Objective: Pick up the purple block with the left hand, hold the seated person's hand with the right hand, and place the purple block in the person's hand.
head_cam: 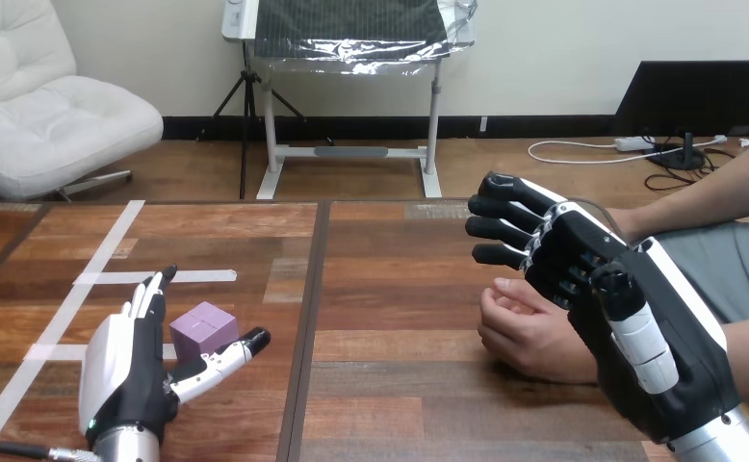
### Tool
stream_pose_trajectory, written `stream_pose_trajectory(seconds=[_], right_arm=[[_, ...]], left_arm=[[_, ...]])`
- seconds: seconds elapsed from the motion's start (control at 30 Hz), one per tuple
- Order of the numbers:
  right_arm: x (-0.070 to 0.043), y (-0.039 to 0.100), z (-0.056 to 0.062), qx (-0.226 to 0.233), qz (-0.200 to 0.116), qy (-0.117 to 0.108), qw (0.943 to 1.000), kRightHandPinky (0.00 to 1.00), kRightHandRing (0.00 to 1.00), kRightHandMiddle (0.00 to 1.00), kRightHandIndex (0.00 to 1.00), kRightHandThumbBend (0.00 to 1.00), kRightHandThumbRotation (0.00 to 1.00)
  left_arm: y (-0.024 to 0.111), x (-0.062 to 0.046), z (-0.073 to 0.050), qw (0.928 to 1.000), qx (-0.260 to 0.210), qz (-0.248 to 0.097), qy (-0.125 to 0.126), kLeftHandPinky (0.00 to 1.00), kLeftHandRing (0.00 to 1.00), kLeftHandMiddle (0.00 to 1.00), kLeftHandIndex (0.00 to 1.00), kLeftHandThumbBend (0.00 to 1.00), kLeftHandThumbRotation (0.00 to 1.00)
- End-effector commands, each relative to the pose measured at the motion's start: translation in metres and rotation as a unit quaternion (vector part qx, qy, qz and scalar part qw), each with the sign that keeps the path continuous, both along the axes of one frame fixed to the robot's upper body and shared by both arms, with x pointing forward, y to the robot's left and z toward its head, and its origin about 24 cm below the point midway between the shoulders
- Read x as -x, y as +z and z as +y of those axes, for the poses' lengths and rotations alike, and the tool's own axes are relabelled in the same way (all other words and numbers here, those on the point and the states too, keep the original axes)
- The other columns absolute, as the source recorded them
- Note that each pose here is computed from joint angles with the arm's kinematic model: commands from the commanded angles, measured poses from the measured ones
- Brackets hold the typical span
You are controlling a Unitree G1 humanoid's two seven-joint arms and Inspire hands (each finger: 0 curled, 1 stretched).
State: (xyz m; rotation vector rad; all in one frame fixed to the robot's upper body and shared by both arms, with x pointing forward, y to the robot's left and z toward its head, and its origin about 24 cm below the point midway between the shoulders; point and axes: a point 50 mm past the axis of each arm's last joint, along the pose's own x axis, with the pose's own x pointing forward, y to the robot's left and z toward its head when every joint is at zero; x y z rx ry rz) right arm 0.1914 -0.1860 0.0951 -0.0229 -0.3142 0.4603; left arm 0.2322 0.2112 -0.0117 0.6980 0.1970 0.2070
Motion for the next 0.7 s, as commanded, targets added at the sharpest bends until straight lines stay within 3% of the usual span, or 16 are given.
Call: stream_pose_trajectory(seconds=[0.0, 0.67], right_arm=[[-0.0069, 0.0192, -0.0013, 0.004, -0.053, 0.001, 0.9986, 0.81, 0.85, 0.86, 0.86, 0.9, 0.86], [-0.0066, 0.0188, -0.0009, 0.001, -0.052, 0.001, 0.9987, 0.81, 0.85, 0.86, 0.86, 0.91, 0.85]], left_arm=[[0.0197, -0.0224, -0.0008, 0.9989, -0.025, -0.039, -0.012, 0.99, 0.98, 0.97, 0.93, 0.93, 0.49], [0.0128, -0.0287, -0.0017, 0.9989, -0.041, -0.02, -0.009, 0.99, 0.96, 0.95, 0.91, 0.93, 0.49]])
